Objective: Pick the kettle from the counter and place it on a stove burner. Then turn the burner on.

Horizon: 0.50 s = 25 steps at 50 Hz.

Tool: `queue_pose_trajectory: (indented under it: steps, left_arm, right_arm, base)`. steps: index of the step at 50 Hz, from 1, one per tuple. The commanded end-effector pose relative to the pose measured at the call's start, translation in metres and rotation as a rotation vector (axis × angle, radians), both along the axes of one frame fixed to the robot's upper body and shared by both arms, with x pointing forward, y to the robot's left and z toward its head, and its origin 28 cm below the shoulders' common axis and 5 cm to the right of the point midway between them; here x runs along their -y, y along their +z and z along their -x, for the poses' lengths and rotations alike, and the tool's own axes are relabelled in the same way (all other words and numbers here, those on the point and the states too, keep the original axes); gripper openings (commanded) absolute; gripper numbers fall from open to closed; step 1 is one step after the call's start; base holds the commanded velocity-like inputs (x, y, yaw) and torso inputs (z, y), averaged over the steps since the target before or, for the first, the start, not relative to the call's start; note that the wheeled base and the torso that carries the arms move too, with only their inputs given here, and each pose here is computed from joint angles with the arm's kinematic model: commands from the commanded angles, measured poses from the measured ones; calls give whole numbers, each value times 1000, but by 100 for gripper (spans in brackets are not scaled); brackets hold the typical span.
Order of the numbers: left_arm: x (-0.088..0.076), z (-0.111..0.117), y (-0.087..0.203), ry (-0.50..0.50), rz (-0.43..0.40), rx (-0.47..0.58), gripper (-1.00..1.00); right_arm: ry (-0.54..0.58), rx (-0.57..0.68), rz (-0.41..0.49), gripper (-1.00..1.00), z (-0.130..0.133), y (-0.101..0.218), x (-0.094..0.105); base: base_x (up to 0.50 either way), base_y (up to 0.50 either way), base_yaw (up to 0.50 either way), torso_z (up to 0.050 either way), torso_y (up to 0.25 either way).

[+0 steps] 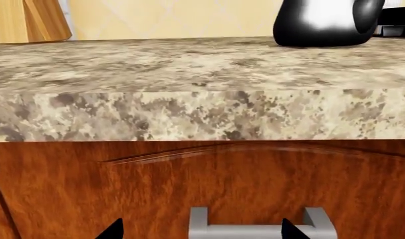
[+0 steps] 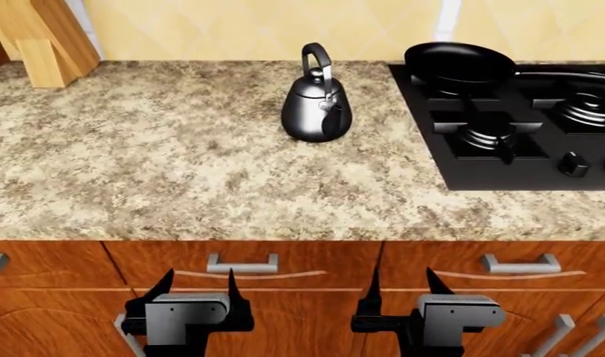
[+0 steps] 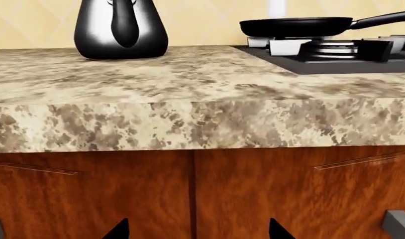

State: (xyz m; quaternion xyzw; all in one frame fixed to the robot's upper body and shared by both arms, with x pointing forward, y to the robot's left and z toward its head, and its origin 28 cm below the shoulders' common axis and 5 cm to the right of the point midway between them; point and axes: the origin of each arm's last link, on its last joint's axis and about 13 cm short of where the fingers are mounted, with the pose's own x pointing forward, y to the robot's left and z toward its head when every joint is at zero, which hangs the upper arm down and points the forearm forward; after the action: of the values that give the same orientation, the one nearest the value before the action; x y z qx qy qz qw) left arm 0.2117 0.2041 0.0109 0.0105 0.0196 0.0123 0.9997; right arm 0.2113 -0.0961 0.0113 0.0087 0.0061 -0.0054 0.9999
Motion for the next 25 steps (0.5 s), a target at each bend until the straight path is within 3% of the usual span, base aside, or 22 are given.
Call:
queue_pose_trajectory:
  steps: [1, 25]
  left_arm:
    - [0, 0, 0, 1, 0, -1, 100]
    - [0, 0, 0, 7, 1, -9, 100]
  right_arm:
    - [-1, 0, 0, 100, 0, 0, 0]
    - [-3, 1, 7, 100, 0, 1, 0]
  base:
    - [0, 0, 0, 50, 16]
    - [0, 0, 0, 50, 16]
